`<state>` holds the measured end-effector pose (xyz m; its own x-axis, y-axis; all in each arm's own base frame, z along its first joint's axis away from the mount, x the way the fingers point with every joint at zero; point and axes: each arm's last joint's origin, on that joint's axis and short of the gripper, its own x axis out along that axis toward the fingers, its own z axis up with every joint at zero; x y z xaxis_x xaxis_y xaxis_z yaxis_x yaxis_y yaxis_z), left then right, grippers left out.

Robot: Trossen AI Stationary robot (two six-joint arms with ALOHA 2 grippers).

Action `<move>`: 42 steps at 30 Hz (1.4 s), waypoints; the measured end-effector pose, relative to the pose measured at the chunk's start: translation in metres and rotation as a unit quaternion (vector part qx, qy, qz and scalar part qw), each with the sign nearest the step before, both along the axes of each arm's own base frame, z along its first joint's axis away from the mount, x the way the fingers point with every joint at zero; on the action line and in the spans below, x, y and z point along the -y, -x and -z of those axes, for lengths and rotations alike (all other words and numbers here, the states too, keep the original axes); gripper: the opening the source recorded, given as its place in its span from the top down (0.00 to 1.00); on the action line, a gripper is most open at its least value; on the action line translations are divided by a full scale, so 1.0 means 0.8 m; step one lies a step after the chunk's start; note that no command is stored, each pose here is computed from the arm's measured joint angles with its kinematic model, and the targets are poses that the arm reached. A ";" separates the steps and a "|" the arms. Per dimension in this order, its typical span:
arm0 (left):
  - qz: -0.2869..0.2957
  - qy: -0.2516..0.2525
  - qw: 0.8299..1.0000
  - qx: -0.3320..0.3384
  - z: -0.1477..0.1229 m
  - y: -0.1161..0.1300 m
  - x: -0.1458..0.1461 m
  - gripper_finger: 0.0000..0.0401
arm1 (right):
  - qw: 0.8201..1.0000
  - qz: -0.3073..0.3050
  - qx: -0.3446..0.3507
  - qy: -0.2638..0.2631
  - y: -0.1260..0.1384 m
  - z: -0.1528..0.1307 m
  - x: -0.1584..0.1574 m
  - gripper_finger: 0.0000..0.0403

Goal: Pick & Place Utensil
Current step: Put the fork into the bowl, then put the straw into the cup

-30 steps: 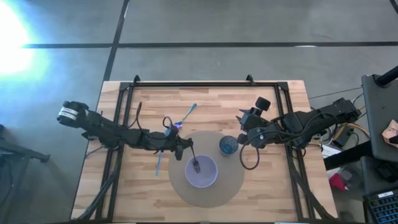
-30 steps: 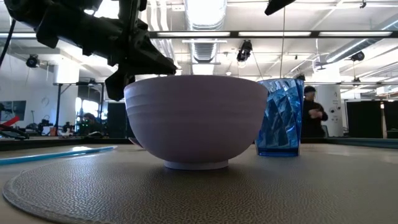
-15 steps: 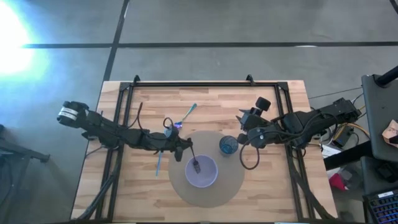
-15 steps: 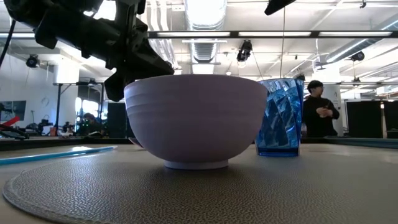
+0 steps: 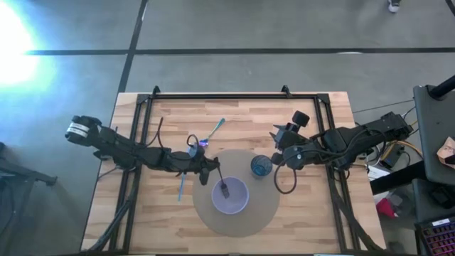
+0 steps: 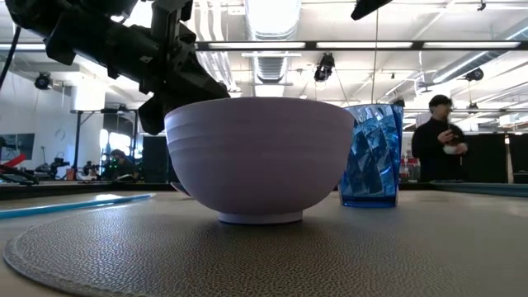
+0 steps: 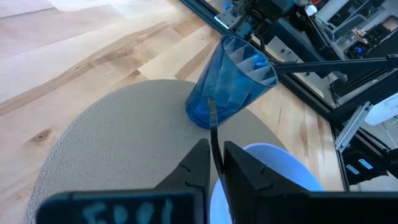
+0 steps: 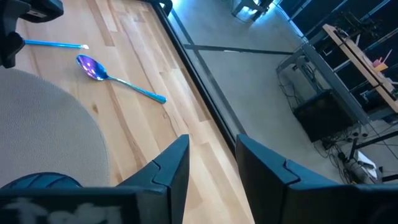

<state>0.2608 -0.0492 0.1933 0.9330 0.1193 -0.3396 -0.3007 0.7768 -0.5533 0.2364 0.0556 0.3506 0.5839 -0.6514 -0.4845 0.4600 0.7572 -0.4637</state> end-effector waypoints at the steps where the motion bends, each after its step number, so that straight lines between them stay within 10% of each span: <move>1: 0.000 0.000 1.000 0.000 0.000 0.000 0.000 0.90 | 1.000 0.000 0.000 0.000 0.000 0.000 0.000 0.68; 25: 0.033 0.009 0.999 0.009 -0.008 0.003 0.002 0.61 | 1.000 0.000 0.000 0.000 0.000 0.000 0.000 0.69; 42: 0.038 0.006 0.999 -0.009 -0.024 0.023 -0.002 0.59 | 1.000 0.000 -0.001 0.000 0.000 0.000 0.000 0.73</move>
